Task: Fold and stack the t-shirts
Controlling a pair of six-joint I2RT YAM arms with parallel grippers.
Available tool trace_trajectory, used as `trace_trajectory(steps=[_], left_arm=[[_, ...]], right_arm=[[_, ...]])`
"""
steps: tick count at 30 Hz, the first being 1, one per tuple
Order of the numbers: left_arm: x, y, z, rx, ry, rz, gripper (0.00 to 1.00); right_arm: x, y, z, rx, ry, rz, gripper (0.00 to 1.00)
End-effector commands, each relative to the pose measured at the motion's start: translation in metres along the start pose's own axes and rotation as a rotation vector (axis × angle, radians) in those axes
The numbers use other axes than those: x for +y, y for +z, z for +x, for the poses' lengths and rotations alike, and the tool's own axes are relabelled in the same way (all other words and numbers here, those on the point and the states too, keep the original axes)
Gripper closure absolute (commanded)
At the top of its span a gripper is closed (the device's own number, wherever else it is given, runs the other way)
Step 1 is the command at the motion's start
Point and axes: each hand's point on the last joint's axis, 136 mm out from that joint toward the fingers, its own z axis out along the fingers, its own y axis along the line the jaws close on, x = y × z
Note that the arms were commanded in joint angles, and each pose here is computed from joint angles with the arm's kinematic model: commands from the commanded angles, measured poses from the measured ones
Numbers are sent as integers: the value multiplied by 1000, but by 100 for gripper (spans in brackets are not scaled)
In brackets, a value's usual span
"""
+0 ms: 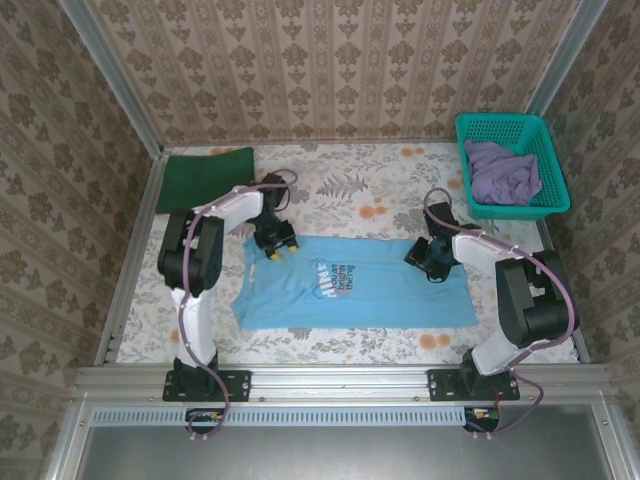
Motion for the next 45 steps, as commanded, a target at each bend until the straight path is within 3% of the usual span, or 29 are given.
trace_trajectory(steps=[1,6,10,13,20,23,26,29,34,40,45], left_arm=[[-12,30,-17,3,35,-54,61],[-71,42,-49,-20,139,-34,61],[-123,33,-92,-132,252,9,58],[-159,25,-123,-244,298,129,56],[-221,-9,-164,-451,371,413,49],[-234,-48,-169,-506,386,484,44],[-237,-95,-168,-569,398,517,32],[-231,-141,-158,-611,416,514,22],[-187,-187,-138,-619,343,438,18],[-96,-170,-100,-526,136,315,17],[-21,-139,-69,-446,50,193,18]], right_arm=[[-20,-1,11,28,96,33,55],[-29,-28,6,-46,122,18,54],[-38,-60,0,-133,96,25,52],[-35,-79,1,-164,56,-6,52],[-6,-75,53,-10,-123,-137,55],[3,-60,80,93,-202,-137,57],[12,-43,98,155,-270,-115,59],[20,-27,105,191,-299,-84,61],[29,-2,116,239,-300,-60,63],[31,15,141,274,-230,-50,65],[54,19,159,300,-197,-51,65]])
